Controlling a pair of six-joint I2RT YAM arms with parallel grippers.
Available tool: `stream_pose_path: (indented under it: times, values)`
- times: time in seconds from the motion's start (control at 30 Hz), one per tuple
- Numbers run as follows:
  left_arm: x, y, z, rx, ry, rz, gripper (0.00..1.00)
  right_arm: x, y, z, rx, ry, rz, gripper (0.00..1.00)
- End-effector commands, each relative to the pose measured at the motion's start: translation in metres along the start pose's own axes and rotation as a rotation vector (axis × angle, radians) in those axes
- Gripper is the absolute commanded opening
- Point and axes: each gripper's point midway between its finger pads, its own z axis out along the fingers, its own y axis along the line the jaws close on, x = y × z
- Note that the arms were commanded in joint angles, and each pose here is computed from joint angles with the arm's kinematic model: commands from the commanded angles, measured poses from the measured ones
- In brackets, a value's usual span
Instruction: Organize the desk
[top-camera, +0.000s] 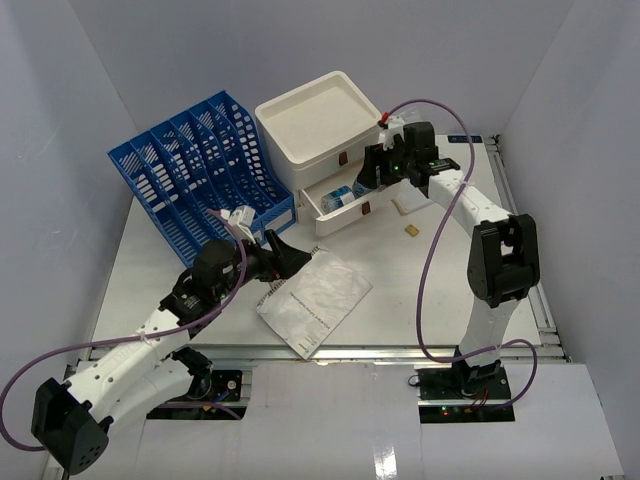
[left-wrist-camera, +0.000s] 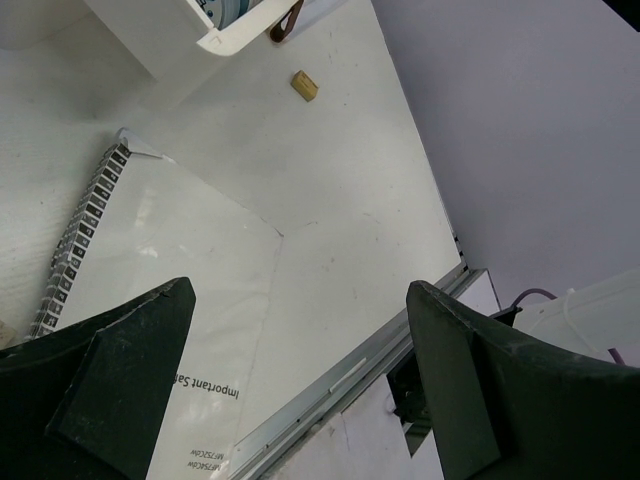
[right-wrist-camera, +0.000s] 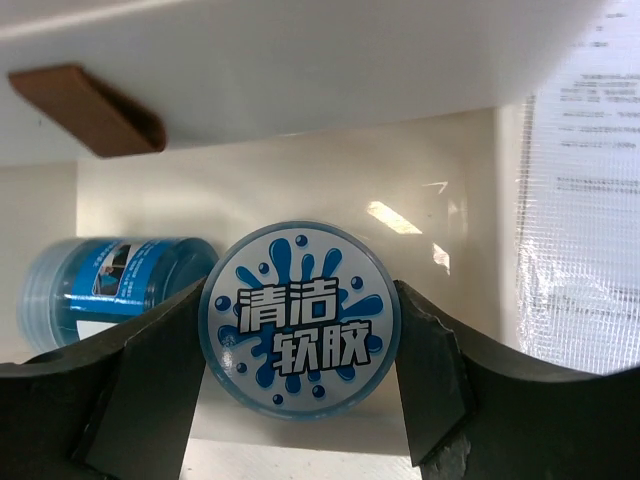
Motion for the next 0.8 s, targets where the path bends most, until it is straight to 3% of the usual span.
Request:
stream_pose_path:
  times: [0.0, 0.27, 0.5, 0.63, 0.77]
  values:
    - [-0.016, -0.019, -0.005, 0.055, -0.046, -0.008, 0.98, -0.080, 0.017, -0.042, -0.132, -0.263, 0.186, 0.23]
    - [-0.023, -0.025, 0.002, 0.063, -0.048, -0.016, 0.98, -0.085, 0.034, -0.043, -0.308, -0.258, 0.389, 0.23]
    - [-0.054, -0.035, 0.021, 0.041, -0.111, 0.022, 0.98, -0.085, 0.041, -0.054, -0.394, -0.278, 0.417, 0.22]
    - [-0.097, -0.026, 0.047, -0.137, -0.218, -0.122, 0.98, -0.089, 0.054, -0.073, -0.456, -0.297, 0.343, 0.22]
    - [-0.123, -0.046, 0.079, -0.149, -0.209, -0.198, 0.98, -0.081, 0.073, -0.096, -0.524, -0.320, 0.181, 0.21]
